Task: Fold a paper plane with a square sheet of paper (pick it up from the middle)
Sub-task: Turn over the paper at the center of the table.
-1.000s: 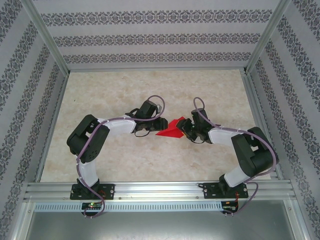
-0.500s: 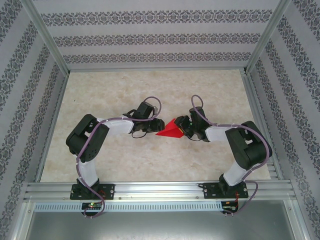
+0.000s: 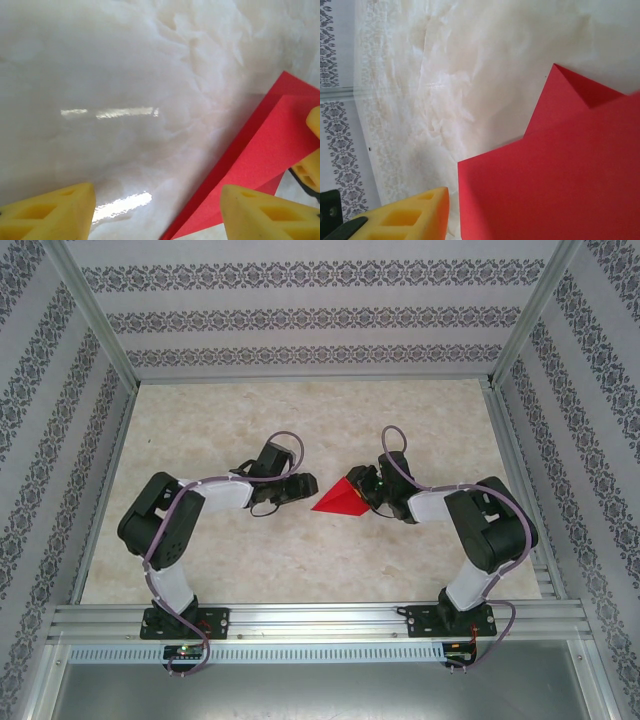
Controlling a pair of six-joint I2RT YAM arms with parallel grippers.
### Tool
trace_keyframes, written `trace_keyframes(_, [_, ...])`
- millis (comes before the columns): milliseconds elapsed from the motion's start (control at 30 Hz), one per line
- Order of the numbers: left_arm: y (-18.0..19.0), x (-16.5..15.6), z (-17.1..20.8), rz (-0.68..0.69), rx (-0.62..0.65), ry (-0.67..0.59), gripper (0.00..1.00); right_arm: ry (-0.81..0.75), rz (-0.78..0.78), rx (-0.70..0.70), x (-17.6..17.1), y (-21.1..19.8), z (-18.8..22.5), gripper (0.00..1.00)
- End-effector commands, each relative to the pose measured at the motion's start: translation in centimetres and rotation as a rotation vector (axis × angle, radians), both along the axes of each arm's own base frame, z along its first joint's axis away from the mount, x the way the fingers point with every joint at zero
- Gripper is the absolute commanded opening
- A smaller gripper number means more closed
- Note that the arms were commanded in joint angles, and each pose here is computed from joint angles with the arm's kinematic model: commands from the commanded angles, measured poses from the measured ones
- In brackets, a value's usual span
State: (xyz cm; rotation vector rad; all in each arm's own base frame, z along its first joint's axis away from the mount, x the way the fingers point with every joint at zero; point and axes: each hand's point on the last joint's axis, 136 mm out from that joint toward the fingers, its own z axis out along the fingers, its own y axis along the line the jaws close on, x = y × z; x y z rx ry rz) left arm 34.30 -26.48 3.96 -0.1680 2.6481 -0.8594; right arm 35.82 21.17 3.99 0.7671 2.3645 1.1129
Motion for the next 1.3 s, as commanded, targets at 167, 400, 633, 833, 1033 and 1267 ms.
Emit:
trace_keyframes(167, [2.7, 0.6, 1.9, 0.051, 0.057, -0.075, 0.88, 0.007, 0.007, 0.033, -1.5, 1.1, -0.3, 0.29])
trace_keyframes(400, [3.3, 0.4, 3.7, 0.037, 0.024, -0.100, 1.00, -0.041, 0.030, 0.038, -1.3, 1.3, 1.3, 0.11])
trace_keyframes(633, [1.5, -0.9, 6.2, -0.072, -0.222, -0.072, 1.00, -0.203, 0.187, 0.074, -1.4, 2.1, 6.4, 0.10])
trace_keyframes(833, [-1.1, -1.9, 9.8, -0.165, -0.464, -0.089, 1.00, -0.333, 0.319, 0.210, -1.4, 2.9, 11.9, 0.10])
trace_keyframes(1033, [-2.4, -2.5, 13.2, -0.229, -0.591, -0.114, 1.00, -0.387, 0.414, 0.328, -1.4, 4.4, 16.1, 0.10])
trace_keyframes(1267, [-3.4, -3.1, 16.6, -0.313, -0.679, -0.184, 0.76, -0.357, 0.515, 0.409, -1.8, 6.5, 16.3, 0.11])
